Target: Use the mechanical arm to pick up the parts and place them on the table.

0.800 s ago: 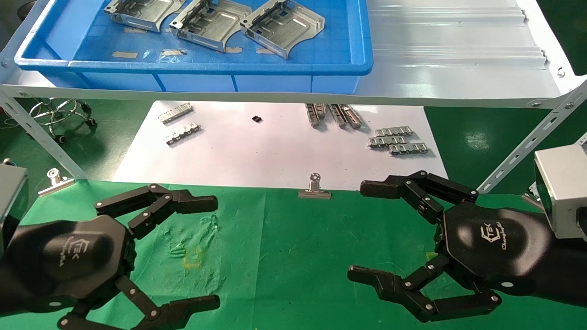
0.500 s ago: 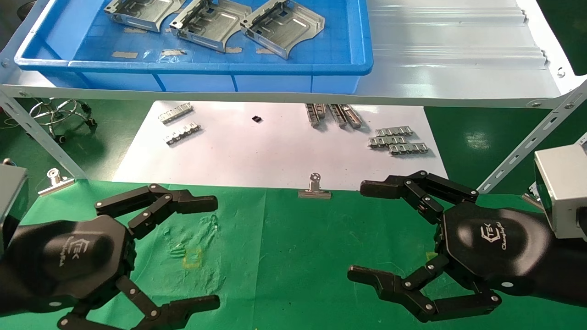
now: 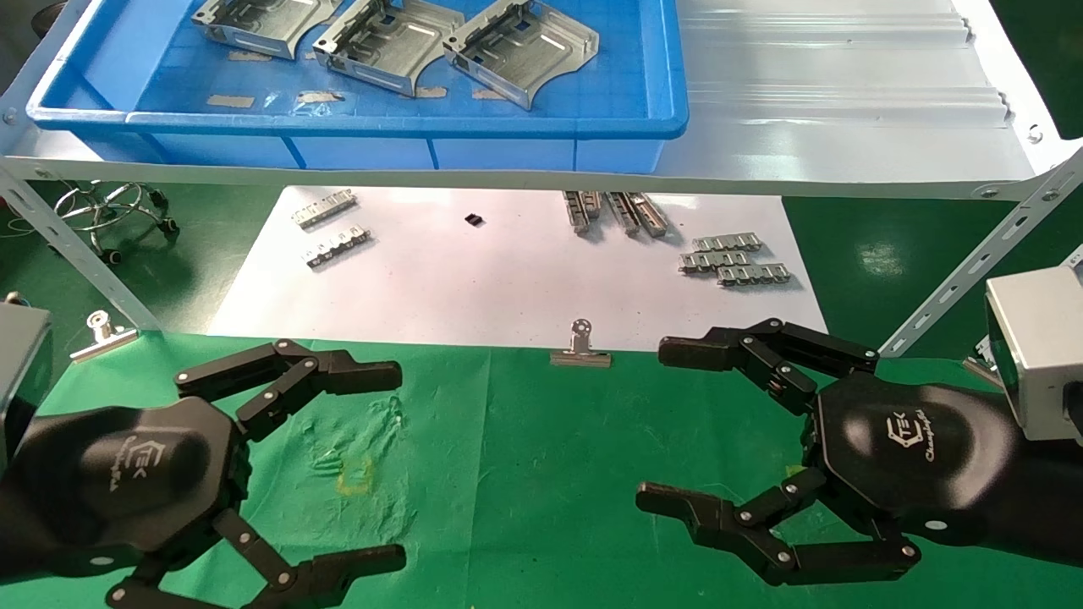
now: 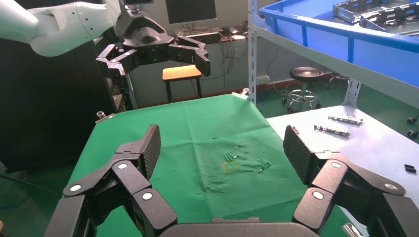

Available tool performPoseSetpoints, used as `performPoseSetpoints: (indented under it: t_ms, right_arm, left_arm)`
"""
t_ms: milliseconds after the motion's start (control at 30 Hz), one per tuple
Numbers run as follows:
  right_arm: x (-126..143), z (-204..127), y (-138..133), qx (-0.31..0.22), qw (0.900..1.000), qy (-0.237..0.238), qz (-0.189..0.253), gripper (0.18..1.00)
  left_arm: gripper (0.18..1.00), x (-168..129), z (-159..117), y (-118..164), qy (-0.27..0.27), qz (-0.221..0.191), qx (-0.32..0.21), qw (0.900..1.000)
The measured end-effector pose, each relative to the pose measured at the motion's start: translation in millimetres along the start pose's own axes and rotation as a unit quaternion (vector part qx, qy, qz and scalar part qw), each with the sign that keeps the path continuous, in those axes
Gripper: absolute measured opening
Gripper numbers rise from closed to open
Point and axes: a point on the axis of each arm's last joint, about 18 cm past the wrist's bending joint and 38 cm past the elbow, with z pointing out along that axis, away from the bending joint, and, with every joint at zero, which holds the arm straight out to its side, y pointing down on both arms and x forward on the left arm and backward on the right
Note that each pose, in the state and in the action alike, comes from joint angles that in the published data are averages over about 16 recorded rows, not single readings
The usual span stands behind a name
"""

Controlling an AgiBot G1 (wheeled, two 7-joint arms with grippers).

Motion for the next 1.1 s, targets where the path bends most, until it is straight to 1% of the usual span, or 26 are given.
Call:
performPoseSetpoints:
  t_ms: [67,267,400,467,800,1000,1100]
  right_arm:
    - [0.0,0.0,0.0,0.0,1.0,0.0,0.0,0.938]
    - [0.0,0.0,0.0,0.0,1.0,0.0,0.0,0.856]
    - [0.0,0.0,0.0,0.0,1.0,0.0,0.0,0.772]
    - [0.0,0.0,0.0,0.0,1.0,0.0,0.0,0.74]
    - [0.0,0.0,0.0,0.0,1.0,0.0,0.0,0.492]
    - [0.0,0.0,0.0,0.0,1.0,0.0,0.0,0.364]
    - [0.0,0.0,0.0,0.0,1.0,0.0,0.0,0.323]
  left_arm:
    - [1.001,-1.0,0.2,-2.4,-0.004,0.002,0.003,1.0]
    - [1.001,-10.5,3.7,-11.2,-0.026,0.009,0.015,0.9995]
    - [1.001,-23.0,8.1,-16.9,-0.05,0.013,0.025,0.9984]
    - [1.001,-31.1,11.0,-19.3,-0.062,0.015,0.029,0.9975]
    - [1.001,-76.3,22.6,-32.6,-0.123,0.025,0.043,0.9912]
    - [1.001,-109.6,26.7,-38.7,-0.164,0.025,0.045,0.985]
    - [1.001,-128.4,28.4,-40.4,-0.187,0.023,0.044,0.9811]
